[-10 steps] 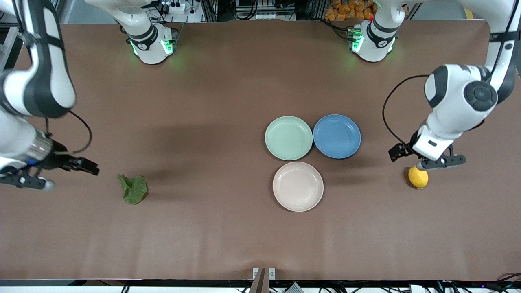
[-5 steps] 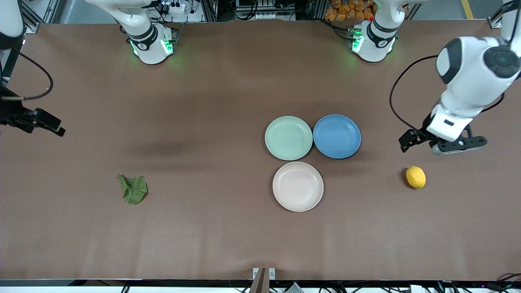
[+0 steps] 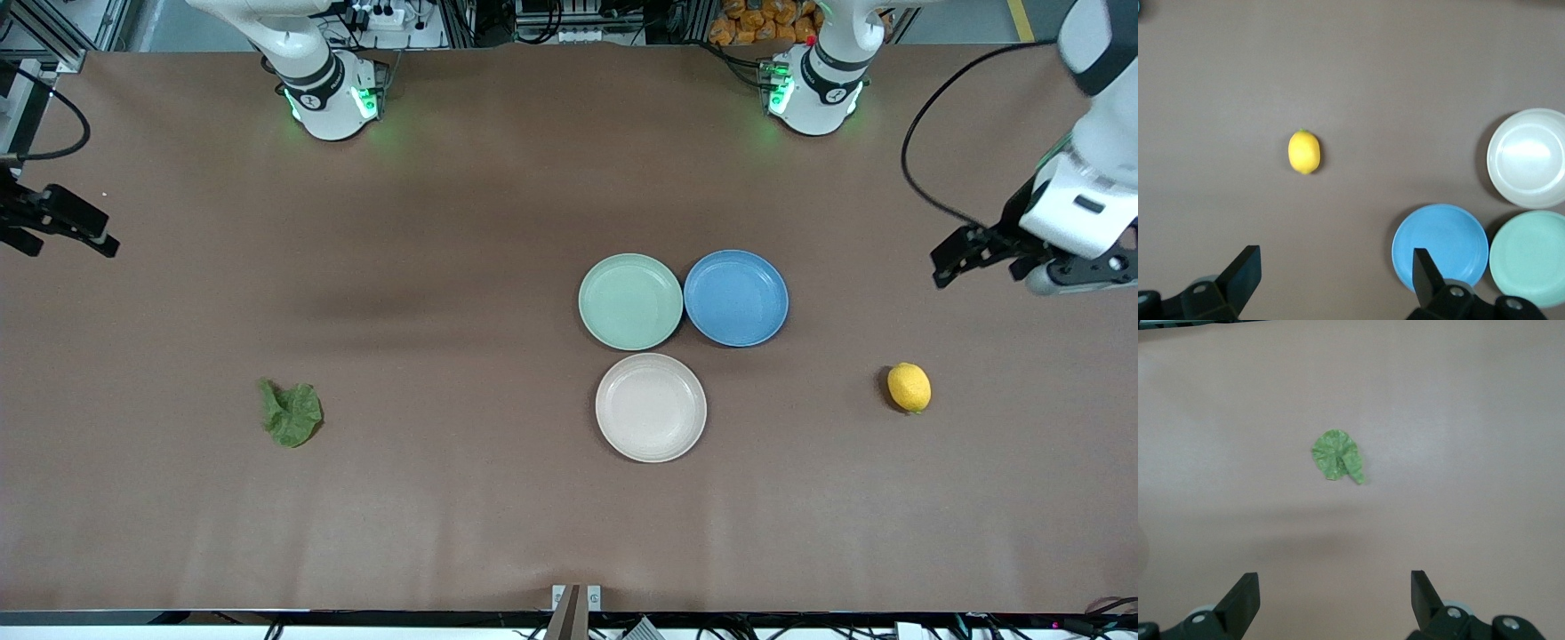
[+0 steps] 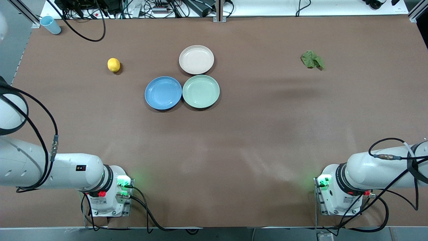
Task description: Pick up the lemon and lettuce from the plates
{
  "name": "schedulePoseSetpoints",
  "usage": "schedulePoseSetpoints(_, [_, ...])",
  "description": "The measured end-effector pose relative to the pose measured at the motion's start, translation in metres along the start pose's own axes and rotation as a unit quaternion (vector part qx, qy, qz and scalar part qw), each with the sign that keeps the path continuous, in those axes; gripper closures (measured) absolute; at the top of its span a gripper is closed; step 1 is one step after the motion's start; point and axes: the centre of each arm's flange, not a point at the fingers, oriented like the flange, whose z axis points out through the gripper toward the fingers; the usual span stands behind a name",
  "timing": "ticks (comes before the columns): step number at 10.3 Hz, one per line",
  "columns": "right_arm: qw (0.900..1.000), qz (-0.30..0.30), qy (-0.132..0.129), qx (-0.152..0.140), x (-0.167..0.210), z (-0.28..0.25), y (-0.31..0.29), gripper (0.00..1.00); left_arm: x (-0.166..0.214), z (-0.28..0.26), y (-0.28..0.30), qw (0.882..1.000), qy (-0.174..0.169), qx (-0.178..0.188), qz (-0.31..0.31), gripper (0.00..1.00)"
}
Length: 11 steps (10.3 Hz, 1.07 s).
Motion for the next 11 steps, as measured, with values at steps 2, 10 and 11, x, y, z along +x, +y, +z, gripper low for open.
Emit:
schedulePoseSetpoints(2, [1.000,-0.002,0.000,-0.005,-0.002,-0.010,0.001,0.00,-0.007,-0.019,0.002,1.000,-0.024,-0.001,0.013,0.00])
schedulePoseSetpoints(10, [1.000,-0.005,-0.012,-0.006,-0.005,-0.009,-0.001,0.00,-0.010,-0.037,0.012,0.999,-0.030,-0.010,0.021,0.00])
schedulePoseSetpoints(11, [1.000,-0.006,-0.012,-0.006,-0.005,-0.009,-0.001,0.00,-0.010,-0.038,0.012,0.999,-0.030,-0.011,0.021,0.00])
